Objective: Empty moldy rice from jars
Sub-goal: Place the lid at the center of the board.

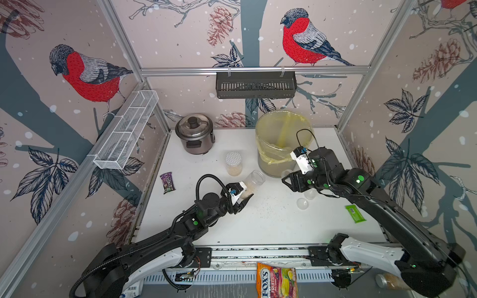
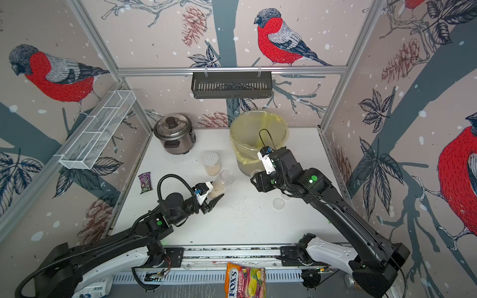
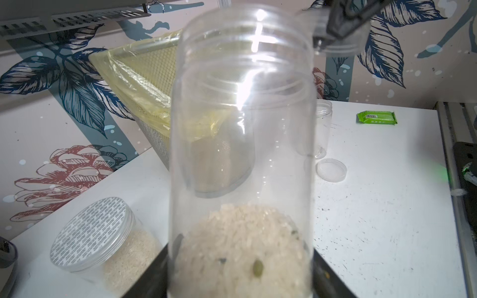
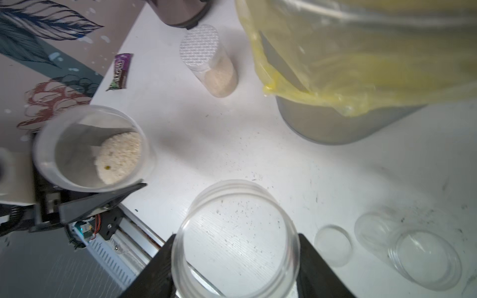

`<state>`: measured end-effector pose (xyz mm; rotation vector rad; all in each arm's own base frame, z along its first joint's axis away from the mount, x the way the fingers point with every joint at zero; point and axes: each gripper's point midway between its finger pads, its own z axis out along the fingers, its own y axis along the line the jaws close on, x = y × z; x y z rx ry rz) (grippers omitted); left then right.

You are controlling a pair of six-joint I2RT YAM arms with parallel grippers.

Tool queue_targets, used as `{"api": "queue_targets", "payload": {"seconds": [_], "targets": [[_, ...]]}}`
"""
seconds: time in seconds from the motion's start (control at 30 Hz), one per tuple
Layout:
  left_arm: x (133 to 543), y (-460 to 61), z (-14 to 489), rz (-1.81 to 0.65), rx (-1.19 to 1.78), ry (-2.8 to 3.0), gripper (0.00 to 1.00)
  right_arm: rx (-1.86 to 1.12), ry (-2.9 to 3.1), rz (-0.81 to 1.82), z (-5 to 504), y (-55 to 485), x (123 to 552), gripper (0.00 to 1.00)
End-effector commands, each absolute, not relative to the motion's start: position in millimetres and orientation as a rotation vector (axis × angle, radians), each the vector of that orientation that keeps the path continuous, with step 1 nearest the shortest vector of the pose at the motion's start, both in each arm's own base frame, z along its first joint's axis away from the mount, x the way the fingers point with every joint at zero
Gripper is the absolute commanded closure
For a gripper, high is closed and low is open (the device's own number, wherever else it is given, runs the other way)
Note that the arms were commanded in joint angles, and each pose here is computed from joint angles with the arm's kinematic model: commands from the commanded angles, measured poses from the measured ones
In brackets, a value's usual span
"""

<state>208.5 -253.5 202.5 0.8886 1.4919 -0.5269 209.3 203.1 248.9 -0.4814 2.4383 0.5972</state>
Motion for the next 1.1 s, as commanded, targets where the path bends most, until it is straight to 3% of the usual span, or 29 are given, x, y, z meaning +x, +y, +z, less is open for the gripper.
{"api": "queue_targets", "payload": {"seconds": [0.0,0.4,0.77,1.07], "targets": [[212.2,-248.1,212.4,-0.523,0.828,1.481,1.0,-0.287,2.466,0.585,222.7,202.1,212.5,0.73],[213.9,-231.8,224.0,-0.493,0.737,1.456,1.0,-0.017,2.614,0.313,107.5,176.8,211.4,0.69],[214.6,-235.4,222.1,-0.511,0.738,1.464,1.0,-0.032,2.664,0.23,68.1,194.0,216.0,0.68],[213.6,-235.5,219.7,-0.519,0.74,1.471,1.0,-0.079,2.729,0.18,38.7,206.3,207.8,0.61]]}}
